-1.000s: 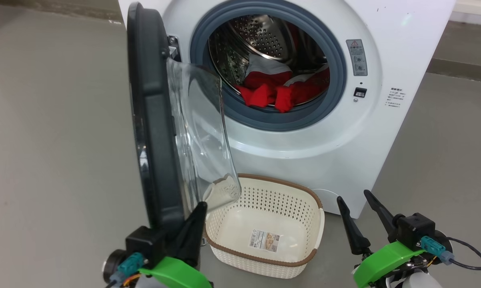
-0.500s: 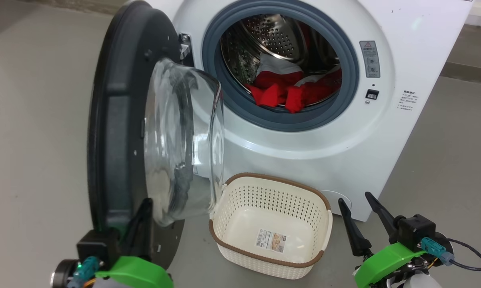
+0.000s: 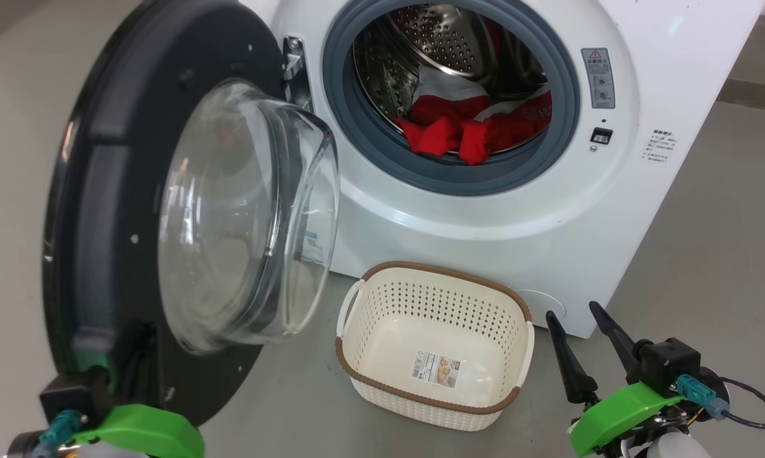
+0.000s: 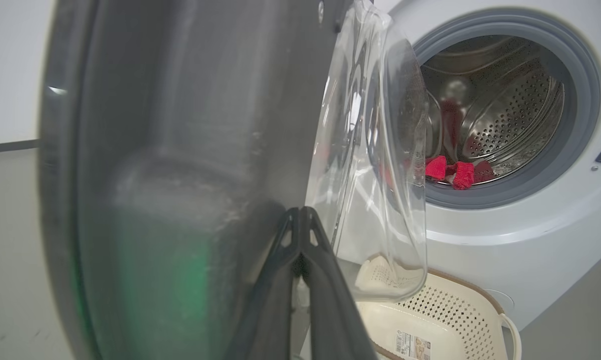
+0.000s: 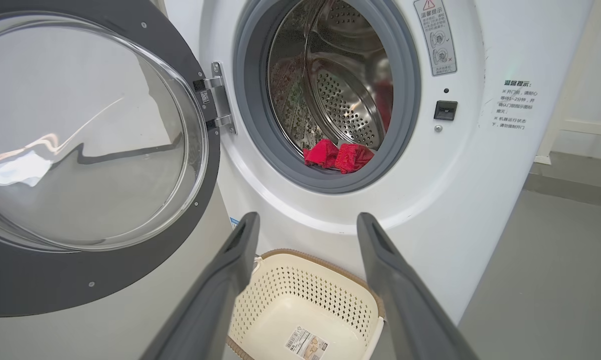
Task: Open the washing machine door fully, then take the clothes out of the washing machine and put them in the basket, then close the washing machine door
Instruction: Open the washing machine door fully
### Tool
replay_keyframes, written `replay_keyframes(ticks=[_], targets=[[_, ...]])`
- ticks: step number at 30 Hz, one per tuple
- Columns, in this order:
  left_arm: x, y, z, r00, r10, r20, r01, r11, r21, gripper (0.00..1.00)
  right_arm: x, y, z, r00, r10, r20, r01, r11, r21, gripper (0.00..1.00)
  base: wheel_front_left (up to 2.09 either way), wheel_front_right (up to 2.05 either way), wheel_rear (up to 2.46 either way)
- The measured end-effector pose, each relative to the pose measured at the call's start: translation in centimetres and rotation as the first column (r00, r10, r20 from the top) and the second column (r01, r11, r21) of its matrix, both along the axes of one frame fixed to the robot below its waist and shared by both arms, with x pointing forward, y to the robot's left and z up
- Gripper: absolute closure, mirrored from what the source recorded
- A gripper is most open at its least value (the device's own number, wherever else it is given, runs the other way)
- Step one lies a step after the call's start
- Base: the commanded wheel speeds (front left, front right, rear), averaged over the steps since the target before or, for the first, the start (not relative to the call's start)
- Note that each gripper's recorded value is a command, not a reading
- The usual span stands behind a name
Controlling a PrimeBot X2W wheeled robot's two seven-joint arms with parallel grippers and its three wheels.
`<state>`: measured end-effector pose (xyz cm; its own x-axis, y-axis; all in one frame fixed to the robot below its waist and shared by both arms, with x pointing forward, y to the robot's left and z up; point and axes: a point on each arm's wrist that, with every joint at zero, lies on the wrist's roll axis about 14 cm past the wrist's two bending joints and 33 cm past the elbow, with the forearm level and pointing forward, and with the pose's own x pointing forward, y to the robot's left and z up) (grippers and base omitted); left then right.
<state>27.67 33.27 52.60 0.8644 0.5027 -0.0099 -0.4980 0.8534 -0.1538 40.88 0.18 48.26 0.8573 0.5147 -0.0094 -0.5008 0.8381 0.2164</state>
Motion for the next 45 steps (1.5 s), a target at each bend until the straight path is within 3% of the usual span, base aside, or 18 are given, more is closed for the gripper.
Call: replay_keyframes(ticks=[23,45], targets=[[-1.2,7.1,-0.9,0.987,0.161,-0.015,-0.160,0.987,0.026,1.00,0.3,-0.4,-1.4,1.000,0.000,-0.012,-0.001,0.999,-0.051,0.00,0.00,0.00,0.00],[1.3,12.9,-0.3,0.973,0.227,-0.049,-0.225,0.973,0.049,1.00,2.2,-1.6,-2.3,1.000,-0.020,-0.009,0.019,0.997,-0.080,0.00,0.00,0.00,0.00]])
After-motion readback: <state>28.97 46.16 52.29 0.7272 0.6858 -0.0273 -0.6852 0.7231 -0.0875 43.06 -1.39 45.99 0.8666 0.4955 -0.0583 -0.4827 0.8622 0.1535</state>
